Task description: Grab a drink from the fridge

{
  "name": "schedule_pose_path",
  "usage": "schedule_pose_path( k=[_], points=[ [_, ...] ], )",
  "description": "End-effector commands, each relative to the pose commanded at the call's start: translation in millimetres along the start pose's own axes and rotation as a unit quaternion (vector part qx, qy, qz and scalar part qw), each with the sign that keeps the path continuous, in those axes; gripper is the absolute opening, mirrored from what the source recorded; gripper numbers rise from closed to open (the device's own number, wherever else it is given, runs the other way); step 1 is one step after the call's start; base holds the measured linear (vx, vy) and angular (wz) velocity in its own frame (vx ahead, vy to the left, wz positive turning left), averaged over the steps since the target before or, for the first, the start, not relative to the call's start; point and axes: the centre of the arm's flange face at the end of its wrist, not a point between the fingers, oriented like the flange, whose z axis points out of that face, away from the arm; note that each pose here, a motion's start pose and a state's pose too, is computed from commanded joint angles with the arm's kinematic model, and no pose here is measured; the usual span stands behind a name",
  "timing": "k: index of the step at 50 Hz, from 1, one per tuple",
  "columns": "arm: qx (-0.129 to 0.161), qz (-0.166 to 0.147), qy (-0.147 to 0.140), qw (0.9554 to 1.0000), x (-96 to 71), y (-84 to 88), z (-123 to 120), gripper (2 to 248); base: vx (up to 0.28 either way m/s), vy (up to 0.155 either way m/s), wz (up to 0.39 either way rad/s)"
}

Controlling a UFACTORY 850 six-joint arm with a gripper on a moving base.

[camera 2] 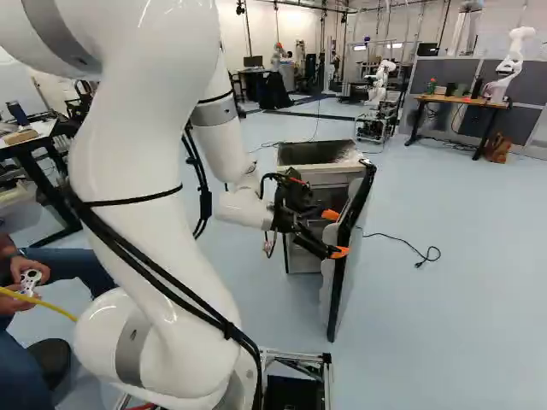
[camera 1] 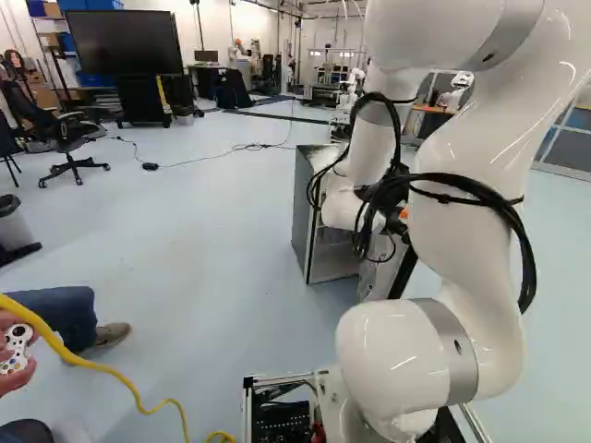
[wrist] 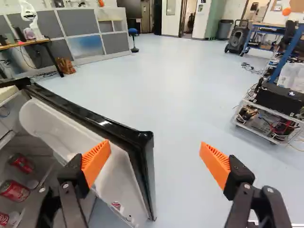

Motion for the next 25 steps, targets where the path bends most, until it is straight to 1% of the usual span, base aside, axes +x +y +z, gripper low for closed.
schedule_pose_path(
  k=[12,25],
  points=[
    [-0.028,0.017,0.002,0.9995,8.0,-6.0,23,247,0.0,0.0,0.0],
    [-0.057,0.036,0.005,0.9977,17.0,-11.3,50,247,0.0,0.0,0.0]
  ],
)
